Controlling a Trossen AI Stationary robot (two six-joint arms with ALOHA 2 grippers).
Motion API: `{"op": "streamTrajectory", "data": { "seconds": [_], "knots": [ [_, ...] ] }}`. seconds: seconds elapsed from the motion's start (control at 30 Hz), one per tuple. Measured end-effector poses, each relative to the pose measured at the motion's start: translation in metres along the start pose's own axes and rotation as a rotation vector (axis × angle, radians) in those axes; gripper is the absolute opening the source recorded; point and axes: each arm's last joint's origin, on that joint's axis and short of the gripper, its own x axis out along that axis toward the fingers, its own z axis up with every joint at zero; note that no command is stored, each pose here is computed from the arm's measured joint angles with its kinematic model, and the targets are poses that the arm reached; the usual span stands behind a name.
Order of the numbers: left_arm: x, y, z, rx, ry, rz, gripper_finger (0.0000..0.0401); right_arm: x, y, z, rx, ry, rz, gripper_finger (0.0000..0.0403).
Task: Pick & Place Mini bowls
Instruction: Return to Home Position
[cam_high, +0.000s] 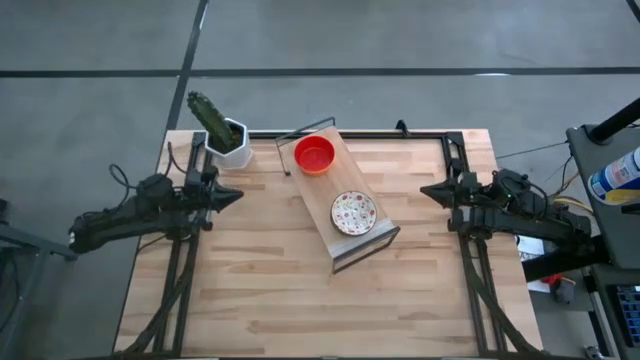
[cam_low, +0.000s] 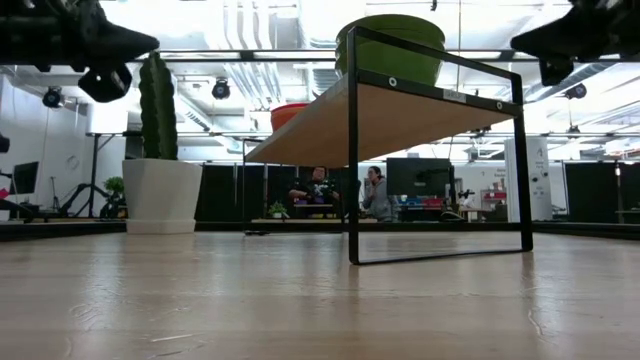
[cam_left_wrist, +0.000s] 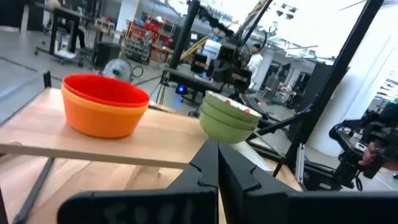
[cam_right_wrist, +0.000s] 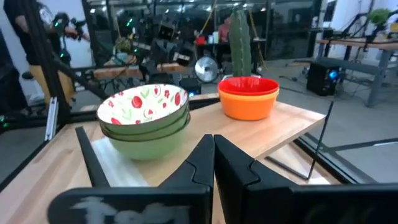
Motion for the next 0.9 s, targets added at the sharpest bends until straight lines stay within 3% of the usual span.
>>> {"op": "streamTrajectory", "data": {
  "seconds": [0.2, 0.4, 0.63, 0.9],
  "knots": [
    [-0.008, 0.002, -0.006, 0.115, 0.032, 0.03, 0.0, -0.002, -0.002, -0.023, -0.036, -0.006, -0.018, 0.0009],
    [-0.008, 0.008, -0.023, 0.114, 0.072, 0.041, 0.0, 0.01, -0.004, -0.044, -0.006, 0.027, -0.017, 0.0009],
    [0.003, 0.017, -0.045, 0.126, -0.005, 0.019, 0.0, 0.021, -0.008, -0.074, -0.011, 0.015, -0.018, 0.0009],
    [0.008, 0.023, -0.056, 0.127, 0.024, 0.069, 0.0, 0.027, -0.009, -0.079, -0.031, 0.049, -0.022, 0.0009]
  ]
}}
